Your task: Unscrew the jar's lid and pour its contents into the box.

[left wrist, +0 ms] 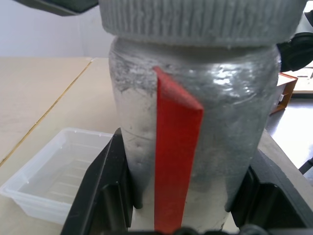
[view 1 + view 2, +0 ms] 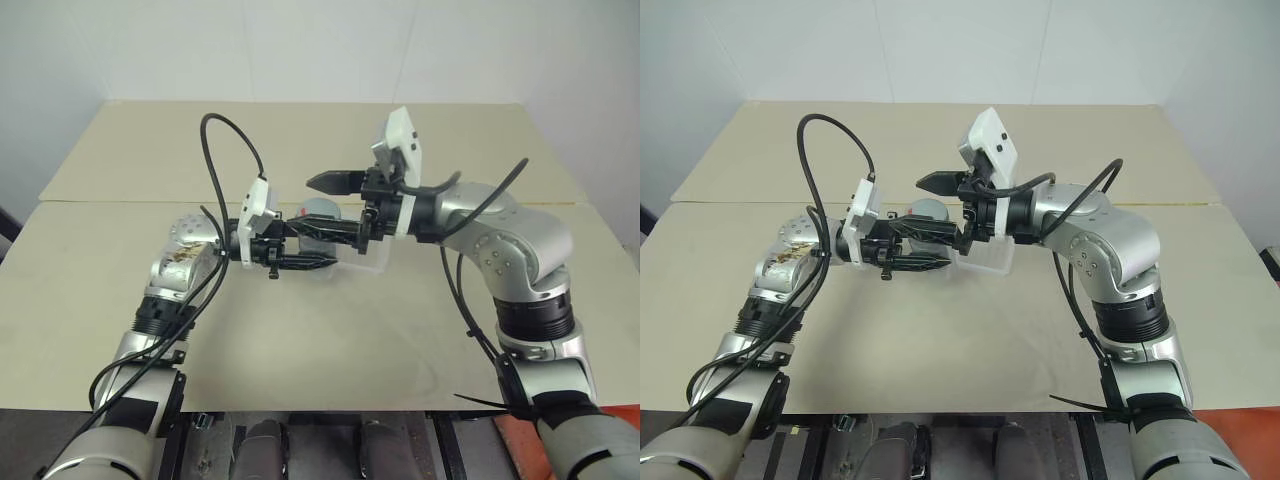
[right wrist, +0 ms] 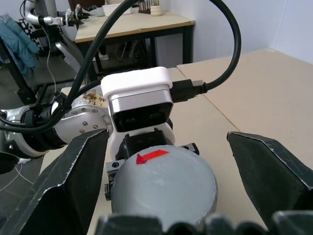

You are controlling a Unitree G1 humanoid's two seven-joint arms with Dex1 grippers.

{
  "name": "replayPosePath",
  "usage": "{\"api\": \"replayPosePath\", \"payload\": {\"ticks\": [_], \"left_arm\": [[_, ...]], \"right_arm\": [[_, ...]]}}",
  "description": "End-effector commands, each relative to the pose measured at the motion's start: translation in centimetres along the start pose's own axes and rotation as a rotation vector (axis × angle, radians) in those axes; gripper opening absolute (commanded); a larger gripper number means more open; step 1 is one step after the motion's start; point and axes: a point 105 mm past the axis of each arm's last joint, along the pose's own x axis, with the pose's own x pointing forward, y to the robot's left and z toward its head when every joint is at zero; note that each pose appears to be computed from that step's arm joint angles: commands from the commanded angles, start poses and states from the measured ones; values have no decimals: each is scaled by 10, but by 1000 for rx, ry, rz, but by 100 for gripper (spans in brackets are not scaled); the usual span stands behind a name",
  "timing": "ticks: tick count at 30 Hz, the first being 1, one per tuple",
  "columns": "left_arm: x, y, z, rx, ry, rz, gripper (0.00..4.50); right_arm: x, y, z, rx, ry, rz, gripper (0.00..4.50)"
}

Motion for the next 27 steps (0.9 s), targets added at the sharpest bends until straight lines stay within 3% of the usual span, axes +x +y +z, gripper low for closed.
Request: {"api": "replayPosePath", "payload": {"ticks": [1, 16, 19, 23, 27], "left_arm": [[2, 1, 13, 64, -13, -14, 207], [0, 3, 15, 68, -16, -1, 207], [0, 3, 15, 69, -16, -3, 207], [0, 2, 14, 68, -14, -4, 207], [-1, 2, 14, 66, -12, -6, 207]], "right_arm": [[0, 4, 8, -36, -10, 20, 450], [-7, 8, 1, -35, -3, 35, 450], [-7, 7, 1, -36, -9, 32, 392], [-8, 7, 2, -38, -12, 31, 277], [-8, 9, 1, -43, -14, 48, 277]]}}
